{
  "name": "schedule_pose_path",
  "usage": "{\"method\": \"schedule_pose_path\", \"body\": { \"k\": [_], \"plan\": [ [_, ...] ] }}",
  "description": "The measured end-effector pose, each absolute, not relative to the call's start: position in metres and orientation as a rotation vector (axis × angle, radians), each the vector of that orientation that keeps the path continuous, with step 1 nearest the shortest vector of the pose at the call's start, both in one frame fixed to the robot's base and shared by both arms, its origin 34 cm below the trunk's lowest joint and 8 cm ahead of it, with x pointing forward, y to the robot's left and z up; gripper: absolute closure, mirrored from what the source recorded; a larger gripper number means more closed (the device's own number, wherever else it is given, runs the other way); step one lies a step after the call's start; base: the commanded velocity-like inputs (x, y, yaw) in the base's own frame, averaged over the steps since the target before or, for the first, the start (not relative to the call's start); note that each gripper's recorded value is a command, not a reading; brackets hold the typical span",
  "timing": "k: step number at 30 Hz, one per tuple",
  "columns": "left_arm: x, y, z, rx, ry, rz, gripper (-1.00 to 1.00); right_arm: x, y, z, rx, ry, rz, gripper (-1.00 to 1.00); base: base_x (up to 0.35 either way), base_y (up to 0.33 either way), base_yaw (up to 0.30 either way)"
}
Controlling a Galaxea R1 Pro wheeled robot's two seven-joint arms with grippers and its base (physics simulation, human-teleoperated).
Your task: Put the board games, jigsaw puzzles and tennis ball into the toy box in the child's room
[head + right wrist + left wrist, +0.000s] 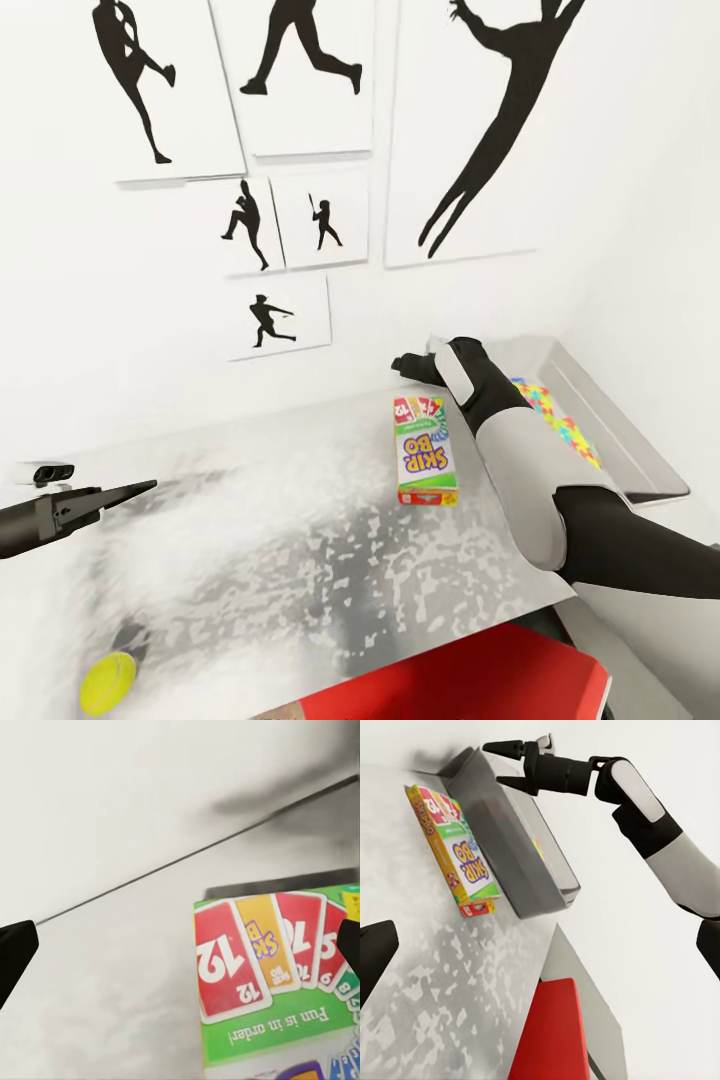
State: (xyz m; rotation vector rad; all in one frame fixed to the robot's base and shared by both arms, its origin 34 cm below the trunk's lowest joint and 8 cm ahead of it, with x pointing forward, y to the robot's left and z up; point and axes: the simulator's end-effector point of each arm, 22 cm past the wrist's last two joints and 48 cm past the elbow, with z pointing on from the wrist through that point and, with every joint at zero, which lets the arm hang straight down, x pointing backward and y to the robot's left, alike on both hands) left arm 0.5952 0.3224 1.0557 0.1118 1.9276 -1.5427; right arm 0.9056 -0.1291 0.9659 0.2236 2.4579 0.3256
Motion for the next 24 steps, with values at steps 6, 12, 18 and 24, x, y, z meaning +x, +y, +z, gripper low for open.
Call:
{"method": "schedule_pose_path", "body": {
  "k": [6, 12, 18, 24],
  "plan": [
    [0.596, 0.323, 1.051, 0.104, 1.934, -1.547, -1.0, 0.906, -0.129, 0.959, 0.225, 2.466, 0.325, -1.0, 0.0, 0.0, 0.0],
    [0.596, 0.322, 1.049, 0.104, 1.936, -1.549, -1.0, 0.908, -0.13, 0.957, 0.228, 2.461, 0.326, -1.0, 0.0, 0.0, 0.0],
    [0.597, 0.316, 1.055, 0.141, 1.93, -1.548, -1.0, 0.912, -0.131, 0.956, 0.229, 2.454, 0.326, -1.0, 0.0, 0.0, 0.0],
    [0.604, 0.31, 1.069, 0.16, 1.924, -1.559, -1.0, 0.915, -0.131, 0.954, 0.23, 2.452, 0.327, -1.0, 0.0, 0.0, 0.0]
  ]
}}
